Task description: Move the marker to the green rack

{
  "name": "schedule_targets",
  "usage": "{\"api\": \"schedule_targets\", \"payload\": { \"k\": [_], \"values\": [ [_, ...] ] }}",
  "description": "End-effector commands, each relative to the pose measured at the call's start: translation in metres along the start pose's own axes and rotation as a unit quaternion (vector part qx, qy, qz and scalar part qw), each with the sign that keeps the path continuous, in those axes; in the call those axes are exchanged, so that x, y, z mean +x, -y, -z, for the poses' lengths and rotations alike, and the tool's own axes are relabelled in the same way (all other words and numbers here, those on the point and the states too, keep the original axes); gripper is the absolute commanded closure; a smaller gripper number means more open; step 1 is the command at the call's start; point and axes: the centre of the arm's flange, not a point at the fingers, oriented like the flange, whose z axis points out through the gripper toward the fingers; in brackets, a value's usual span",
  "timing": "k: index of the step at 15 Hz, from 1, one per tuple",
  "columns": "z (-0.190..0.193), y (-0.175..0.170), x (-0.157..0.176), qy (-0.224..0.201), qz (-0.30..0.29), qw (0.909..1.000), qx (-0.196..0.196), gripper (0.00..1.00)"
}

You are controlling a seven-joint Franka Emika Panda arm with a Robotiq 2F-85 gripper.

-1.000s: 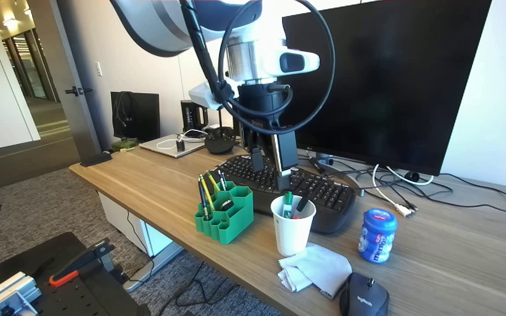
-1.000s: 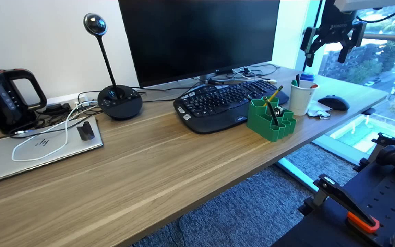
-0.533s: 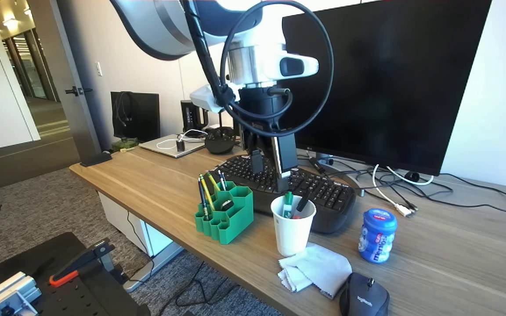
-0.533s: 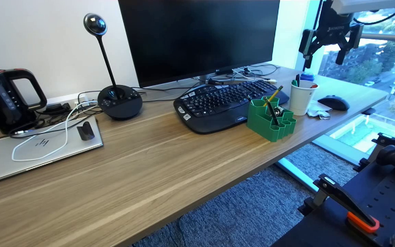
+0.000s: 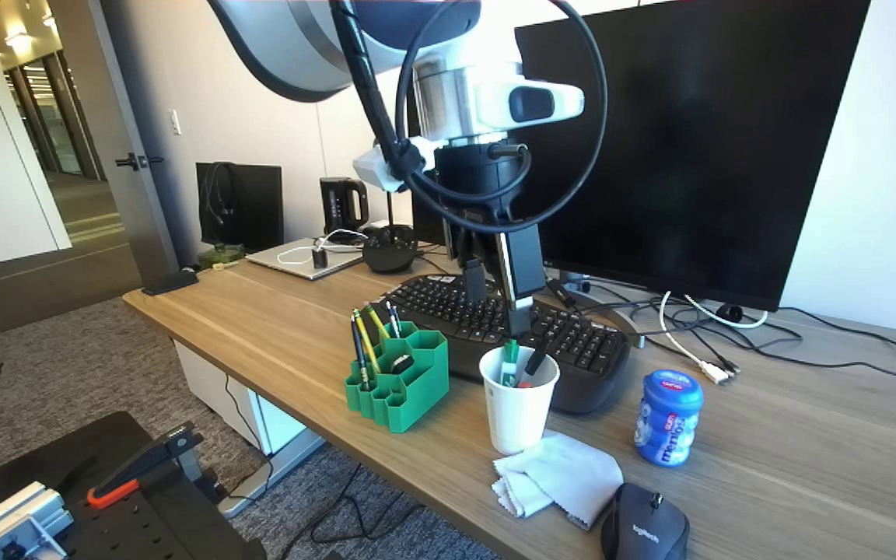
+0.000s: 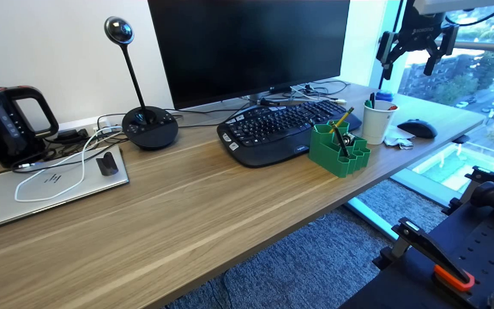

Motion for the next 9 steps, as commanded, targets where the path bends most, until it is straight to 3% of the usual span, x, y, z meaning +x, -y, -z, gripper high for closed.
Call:
{"api": "schedule_targets", "payload": {
  "k": [1, 2, 9],
  "values": [
    [0.011, 0.002, 0.004, 0.010, -0.018, 0.9995, 0.024, 0.00],
    [0.002, 0.001, 0.002, 0.003, -0.012, 0.9999, 0.011, 0.00],
    [0.002, 0.003, -0.006, -0.012, 0.006, 0.9998, 0.016, 0.00]
  ]
}}
